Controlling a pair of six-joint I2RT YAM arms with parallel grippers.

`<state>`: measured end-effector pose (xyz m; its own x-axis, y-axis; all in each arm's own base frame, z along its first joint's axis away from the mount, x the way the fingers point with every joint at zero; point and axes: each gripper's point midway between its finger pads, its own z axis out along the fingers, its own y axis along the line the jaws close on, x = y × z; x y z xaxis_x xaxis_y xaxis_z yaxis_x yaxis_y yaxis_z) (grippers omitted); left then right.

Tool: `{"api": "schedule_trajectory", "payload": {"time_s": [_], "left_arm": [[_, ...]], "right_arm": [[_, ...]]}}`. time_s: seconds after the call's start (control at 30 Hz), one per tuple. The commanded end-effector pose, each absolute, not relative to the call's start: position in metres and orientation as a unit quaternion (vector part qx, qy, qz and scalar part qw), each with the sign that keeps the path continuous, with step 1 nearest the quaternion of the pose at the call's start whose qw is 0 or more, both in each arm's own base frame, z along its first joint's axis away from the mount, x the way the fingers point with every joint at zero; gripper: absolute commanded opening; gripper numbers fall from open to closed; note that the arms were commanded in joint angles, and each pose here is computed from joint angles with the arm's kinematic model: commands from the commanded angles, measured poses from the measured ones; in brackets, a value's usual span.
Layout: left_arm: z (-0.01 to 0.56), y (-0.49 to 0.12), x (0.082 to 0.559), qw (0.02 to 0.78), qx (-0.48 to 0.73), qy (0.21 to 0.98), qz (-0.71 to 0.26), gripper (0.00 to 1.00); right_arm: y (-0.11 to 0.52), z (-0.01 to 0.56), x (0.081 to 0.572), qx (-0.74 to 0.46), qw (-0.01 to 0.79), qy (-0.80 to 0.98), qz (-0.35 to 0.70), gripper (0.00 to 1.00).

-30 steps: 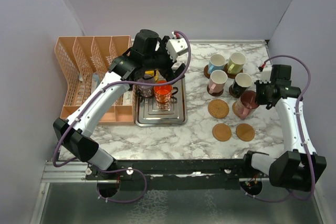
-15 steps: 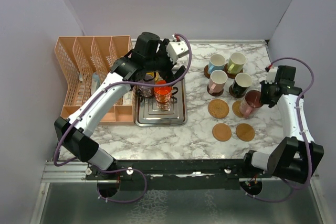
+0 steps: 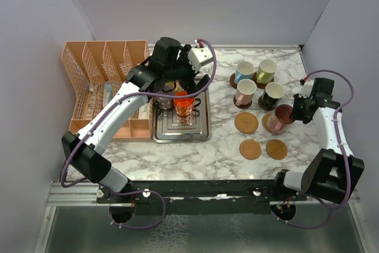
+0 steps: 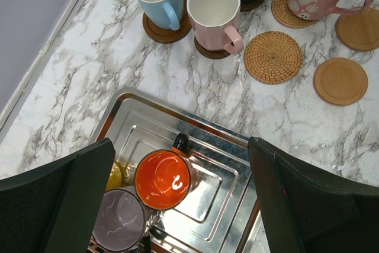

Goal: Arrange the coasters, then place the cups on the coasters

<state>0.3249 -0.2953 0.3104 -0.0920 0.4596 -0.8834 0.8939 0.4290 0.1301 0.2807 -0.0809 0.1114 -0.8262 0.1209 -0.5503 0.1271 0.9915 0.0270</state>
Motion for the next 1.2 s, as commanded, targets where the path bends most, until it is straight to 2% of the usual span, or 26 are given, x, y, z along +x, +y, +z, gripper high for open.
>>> {"api": "schedule_trajectory", "payload": {"time_s": [0.0, 1.17], "left_arm": [[0.325, -0.293, 0.323, 0.493, 0.482, 0.688, -0.228, 0.99], [0.322, -0.29, 0.321, 0.491, 0.484, 0.689, -0.223, 0.99]], "right_arm": [[-0.082, 0.131, 0.304, 0.067, 0.342, 0.937, 0.006, 0.01], [-0.083, 0.137, 0.321, 0.063, 0.344, 0.937, 0.022, 0.01]]}}
